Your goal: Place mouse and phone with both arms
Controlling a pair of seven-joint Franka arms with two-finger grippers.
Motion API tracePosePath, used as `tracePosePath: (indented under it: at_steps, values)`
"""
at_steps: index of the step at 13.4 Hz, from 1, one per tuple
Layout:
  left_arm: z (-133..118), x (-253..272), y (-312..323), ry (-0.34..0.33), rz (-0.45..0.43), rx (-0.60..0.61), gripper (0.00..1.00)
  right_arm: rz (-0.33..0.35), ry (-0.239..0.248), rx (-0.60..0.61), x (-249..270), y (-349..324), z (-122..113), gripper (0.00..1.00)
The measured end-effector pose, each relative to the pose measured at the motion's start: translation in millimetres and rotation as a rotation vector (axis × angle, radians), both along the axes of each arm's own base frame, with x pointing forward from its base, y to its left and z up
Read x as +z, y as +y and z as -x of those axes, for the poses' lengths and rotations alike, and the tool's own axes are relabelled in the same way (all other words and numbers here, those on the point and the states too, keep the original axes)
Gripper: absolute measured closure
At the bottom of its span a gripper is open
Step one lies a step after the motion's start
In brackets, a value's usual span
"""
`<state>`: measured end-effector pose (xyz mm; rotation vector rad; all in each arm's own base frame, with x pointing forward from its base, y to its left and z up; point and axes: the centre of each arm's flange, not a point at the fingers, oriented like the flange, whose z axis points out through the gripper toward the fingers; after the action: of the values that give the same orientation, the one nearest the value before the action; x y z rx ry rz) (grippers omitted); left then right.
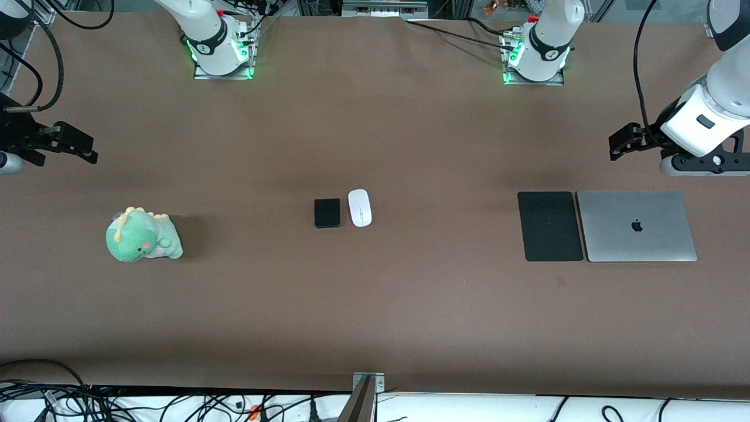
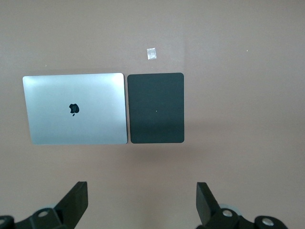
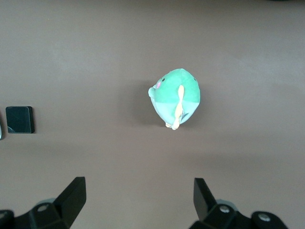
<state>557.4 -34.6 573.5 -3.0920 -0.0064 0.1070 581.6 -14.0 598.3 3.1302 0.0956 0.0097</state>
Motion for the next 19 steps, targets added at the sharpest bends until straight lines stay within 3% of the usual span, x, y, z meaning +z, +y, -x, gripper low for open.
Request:
tracePosePath:
  at_steps: [19]
  values:
    - [-0.6,4.0,2.5,-0.006,0.008,-0.007,0.00,0.000,0.000,0.002,0.0,1.1,0.0,0.00]
